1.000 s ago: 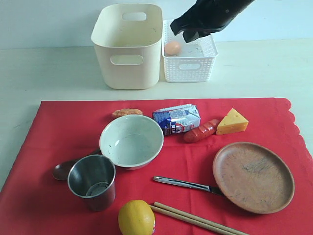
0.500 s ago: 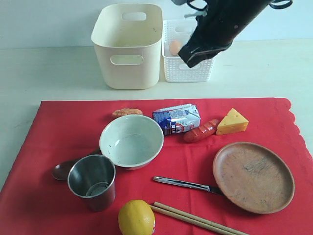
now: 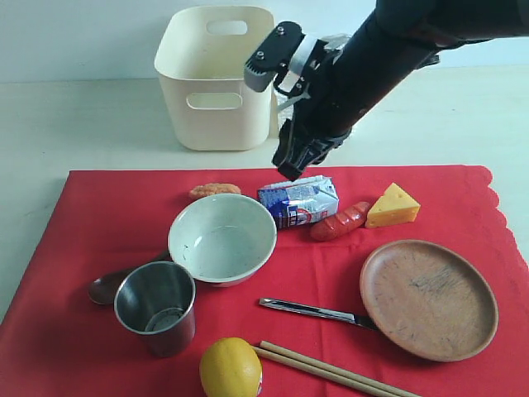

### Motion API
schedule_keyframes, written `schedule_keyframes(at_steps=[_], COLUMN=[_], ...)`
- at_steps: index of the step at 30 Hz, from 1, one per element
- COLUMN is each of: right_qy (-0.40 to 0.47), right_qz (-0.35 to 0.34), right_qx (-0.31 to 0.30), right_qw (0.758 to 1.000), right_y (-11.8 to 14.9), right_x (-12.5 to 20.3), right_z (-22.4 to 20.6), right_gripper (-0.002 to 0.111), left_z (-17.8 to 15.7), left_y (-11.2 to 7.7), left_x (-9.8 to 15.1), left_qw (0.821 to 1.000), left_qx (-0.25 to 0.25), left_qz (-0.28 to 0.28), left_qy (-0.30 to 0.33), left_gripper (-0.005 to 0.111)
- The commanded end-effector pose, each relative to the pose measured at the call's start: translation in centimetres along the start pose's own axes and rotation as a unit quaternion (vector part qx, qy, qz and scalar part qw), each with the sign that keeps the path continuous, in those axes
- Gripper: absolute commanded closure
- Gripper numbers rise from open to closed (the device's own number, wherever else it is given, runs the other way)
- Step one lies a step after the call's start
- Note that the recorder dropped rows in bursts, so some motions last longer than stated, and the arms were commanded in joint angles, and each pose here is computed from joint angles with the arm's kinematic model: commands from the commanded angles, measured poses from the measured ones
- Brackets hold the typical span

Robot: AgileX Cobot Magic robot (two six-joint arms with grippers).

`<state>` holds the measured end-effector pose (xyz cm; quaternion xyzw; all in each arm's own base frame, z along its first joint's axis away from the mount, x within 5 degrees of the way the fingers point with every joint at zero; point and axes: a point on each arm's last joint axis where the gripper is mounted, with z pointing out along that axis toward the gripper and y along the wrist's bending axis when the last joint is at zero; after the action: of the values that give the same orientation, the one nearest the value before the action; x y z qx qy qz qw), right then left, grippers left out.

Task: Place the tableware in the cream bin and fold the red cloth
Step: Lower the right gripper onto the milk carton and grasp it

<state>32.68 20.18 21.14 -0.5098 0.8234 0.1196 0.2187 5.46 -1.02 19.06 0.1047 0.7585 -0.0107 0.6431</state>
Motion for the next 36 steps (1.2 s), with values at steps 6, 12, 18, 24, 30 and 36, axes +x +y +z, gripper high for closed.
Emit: schedule_keyframes(at_steps=[6,12,18,24,30,36], right_qy=[0.051,0.072,0.104,0.112,0.111,0.111], right_qz=[-0.035,-0.034,-0.045,-0.043,-0.041,-0.040], right_qx=[-0.004,-0.005,-0.011,-0.015,-0.015,-0.015], right_qw=[0.998,0.997,0.993,0.993,0.993,0.993], right_y=[0.1,-0.2,-0.6,-0.6,-0.6,-0.6], right_x=[1.1,1.9,3.3,3.8,3.7,3.7], right_z=[3.1,4.7,7.6,8.7,8.6,8.7], right_gripper=[0.036,0.028,0.028,0.028,0.028,0.033], left_z=[0.0,0.0,0.0,0.0,0.0,0.0], left_y=[0.0,0.0,0.0,0.0,0.0,0.0], left_x=[0.1,0.1,0.1,0.1,0.1,0.1], left_qw=[1.000,1.000,1.000,1.000,1.000,1.000], left_qx=[-0.002,-0.002,-0.002,-0.002,-0.002,-0.002], left_qz=[0.000,0.000,0.000,0.000,0.000,0.000], left_qy=[-0.003,-0.003,-0.003,-0.003,-0.003,-0.003], left_gripper=[0.105,0.105,0.105,0.105,0.105,0.105])
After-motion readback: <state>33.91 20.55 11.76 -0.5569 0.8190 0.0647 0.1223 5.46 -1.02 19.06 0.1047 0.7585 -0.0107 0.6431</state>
